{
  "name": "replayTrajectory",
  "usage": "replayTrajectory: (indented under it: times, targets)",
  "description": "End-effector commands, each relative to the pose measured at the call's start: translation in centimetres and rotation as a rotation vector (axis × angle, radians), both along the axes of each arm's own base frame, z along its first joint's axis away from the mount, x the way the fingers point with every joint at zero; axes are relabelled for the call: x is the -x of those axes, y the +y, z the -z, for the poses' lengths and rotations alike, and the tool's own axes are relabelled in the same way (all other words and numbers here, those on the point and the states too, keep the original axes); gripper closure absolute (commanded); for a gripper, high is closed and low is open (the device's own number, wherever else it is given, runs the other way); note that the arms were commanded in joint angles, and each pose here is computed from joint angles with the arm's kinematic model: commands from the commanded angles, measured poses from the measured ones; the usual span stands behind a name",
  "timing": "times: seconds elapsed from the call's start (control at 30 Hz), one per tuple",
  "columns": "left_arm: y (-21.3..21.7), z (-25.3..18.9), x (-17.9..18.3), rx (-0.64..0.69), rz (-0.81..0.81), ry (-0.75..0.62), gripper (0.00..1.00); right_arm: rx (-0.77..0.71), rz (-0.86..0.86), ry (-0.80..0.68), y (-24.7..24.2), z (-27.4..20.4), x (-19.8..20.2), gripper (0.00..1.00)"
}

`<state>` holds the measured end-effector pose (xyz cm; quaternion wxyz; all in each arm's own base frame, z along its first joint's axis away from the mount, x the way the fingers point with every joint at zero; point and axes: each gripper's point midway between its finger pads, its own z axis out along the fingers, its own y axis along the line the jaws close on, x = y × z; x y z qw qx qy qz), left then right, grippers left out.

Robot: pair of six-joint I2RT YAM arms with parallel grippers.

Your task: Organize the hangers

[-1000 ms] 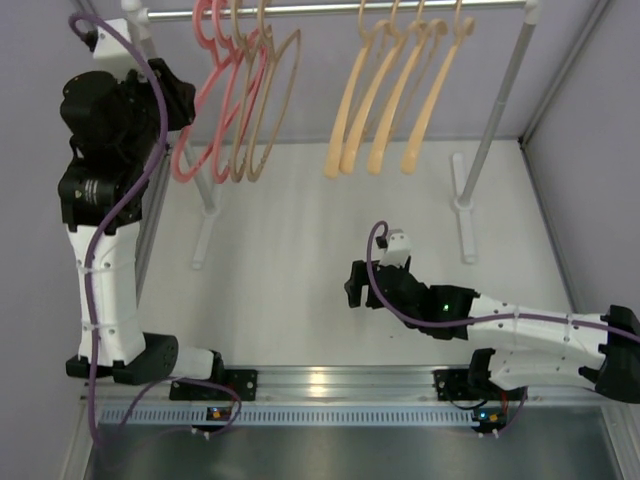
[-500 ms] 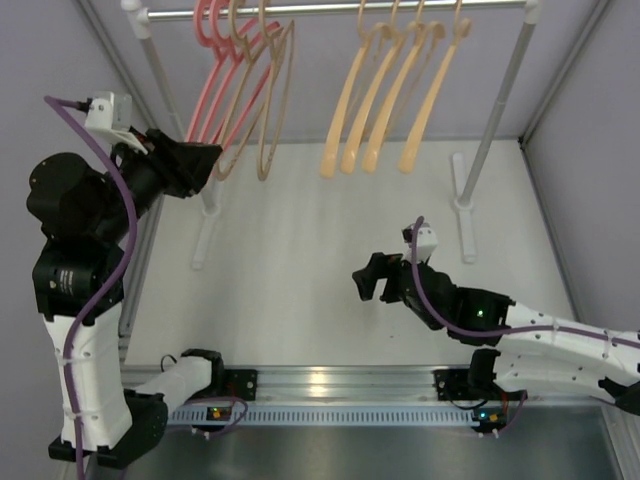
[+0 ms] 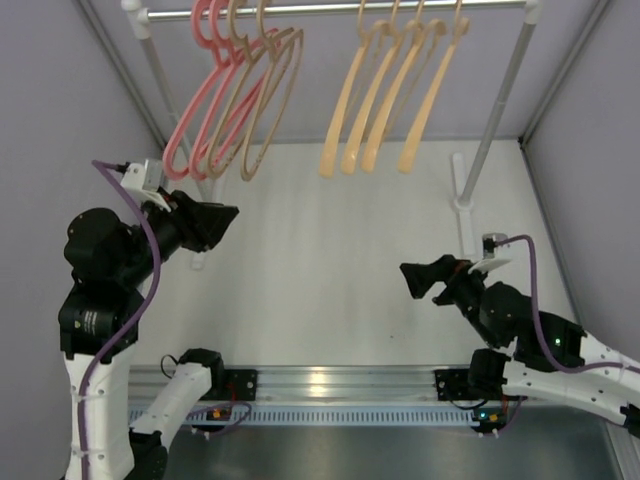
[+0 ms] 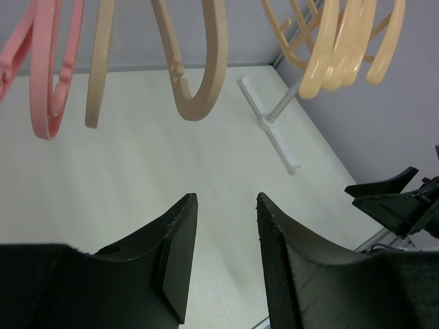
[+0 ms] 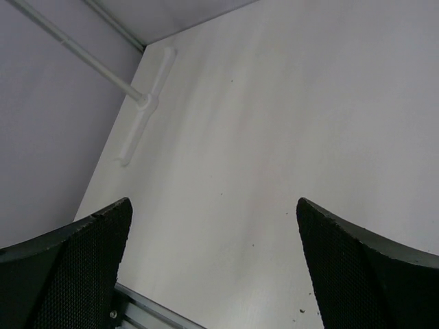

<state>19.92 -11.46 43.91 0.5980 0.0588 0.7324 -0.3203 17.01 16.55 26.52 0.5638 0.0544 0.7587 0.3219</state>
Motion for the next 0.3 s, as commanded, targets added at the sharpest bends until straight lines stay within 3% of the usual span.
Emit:
replayTrajectory:
  times: [0.0,0.27]
  targets:
    - [0.2,-1.8,0.9,0.021,-0.009,-0.099,0.55,0.033,0.074,-0.004,-2.8,0.8,0.0,0.01]
    - [0.1,-0.6,1.5,0.044,-0.005,-0.094,0.55,0.027,0.112,-0.006,-3.5,0.8,-0.2,0.0]
